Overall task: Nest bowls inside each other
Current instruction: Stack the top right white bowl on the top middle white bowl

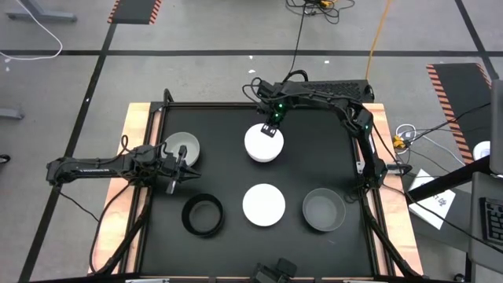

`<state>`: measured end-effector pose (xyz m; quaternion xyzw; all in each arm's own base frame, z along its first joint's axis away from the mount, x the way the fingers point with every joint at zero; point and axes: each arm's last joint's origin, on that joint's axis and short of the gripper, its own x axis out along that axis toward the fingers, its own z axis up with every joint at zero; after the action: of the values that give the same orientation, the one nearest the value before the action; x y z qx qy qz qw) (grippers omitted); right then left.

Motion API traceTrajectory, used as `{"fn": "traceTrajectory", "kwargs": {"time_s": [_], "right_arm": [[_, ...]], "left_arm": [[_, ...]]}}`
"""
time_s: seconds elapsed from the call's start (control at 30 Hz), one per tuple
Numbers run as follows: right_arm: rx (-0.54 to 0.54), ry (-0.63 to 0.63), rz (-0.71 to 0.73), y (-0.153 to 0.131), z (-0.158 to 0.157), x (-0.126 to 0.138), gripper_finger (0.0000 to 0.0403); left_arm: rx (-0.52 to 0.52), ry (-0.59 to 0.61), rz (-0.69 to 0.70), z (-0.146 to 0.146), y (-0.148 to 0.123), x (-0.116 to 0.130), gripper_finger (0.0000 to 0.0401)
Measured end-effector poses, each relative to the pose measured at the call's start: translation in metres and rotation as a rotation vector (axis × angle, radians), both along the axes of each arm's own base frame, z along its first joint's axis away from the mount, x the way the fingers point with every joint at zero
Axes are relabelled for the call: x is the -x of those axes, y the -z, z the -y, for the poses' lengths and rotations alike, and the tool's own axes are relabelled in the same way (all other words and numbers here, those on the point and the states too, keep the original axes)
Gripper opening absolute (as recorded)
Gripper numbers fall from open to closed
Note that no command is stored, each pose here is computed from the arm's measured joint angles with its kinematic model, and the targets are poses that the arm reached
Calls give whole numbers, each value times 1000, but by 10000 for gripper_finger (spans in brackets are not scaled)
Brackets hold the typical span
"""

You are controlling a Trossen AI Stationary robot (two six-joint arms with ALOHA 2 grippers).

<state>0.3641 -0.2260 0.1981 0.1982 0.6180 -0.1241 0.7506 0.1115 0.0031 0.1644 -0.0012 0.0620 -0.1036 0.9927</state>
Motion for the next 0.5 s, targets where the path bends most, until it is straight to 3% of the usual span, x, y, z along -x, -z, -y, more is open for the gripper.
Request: {"fn": "traceTrajectory", "kwargs": {"time_s": [0.5], "right_arm": [[-69,-21,79,-3,-4,-4,0]], "left_arm": [[2,-1,-6,0,1,0,26]]}}
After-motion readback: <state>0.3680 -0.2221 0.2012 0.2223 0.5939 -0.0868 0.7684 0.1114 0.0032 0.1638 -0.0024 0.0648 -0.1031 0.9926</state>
